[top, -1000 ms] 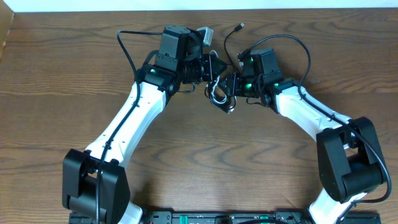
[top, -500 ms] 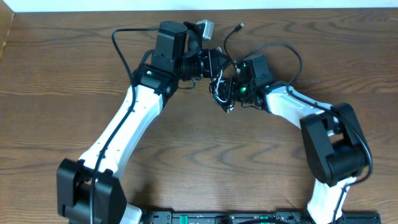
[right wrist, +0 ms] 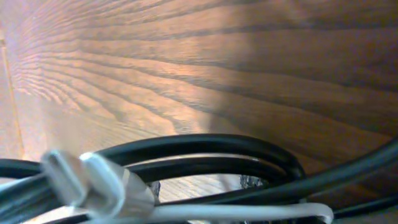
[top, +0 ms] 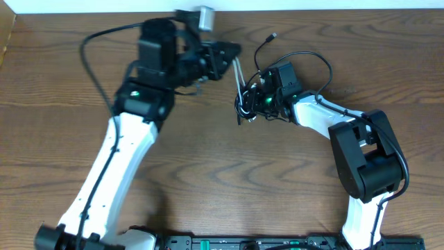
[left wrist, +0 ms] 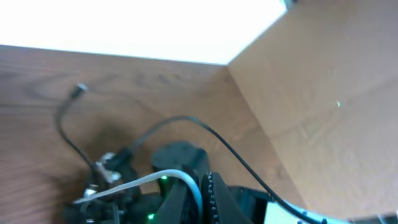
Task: Untangle cables
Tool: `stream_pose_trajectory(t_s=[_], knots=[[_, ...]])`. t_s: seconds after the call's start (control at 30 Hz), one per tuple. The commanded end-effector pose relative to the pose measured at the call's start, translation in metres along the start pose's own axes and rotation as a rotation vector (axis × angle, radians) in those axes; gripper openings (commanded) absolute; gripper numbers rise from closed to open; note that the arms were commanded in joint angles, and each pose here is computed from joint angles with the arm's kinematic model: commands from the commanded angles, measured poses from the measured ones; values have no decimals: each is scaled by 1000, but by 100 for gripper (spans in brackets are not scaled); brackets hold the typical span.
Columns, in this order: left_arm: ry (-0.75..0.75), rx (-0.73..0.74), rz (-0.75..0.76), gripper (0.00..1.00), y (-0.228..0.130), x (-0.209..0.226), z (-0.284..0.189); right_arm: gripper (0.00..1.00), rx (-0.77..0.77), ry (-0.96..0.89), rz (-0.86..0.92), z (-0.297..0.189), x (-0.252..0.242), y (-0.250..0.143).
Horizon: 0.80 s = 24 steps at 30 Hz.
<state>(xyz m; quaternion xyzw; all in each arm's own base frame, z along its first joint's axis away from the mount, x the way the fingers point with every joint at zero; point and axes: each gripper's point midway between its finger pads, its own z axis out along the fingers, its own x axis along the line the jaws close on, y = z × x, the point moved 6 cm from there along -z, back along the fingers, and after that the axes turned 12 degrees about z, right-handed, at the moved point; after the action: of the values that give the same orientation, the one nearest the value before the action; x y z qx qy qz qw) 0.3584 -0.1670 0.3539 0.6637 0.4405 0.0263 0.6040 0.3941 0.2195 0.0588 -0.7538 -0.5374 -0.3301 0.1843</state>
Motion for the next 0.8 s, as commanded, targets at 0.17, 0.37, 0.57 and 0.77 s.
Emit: stream_pose_trajectory(t_s=[0.17,0.37,0.57,0.77], knots=[[30,-304,155,7,64,-43,-104,38,5,-118,107,18,-38,-5],[60,-386,206,8,73,-59,-140,38,6,-122,112,18,-39,-5],[79,-334,158,7,62,-54,-138,37,19,-103,115,16,-38,-4],[133,-85,44,8,22,-11,-97,47,14,-69,112,2,-40,11]])
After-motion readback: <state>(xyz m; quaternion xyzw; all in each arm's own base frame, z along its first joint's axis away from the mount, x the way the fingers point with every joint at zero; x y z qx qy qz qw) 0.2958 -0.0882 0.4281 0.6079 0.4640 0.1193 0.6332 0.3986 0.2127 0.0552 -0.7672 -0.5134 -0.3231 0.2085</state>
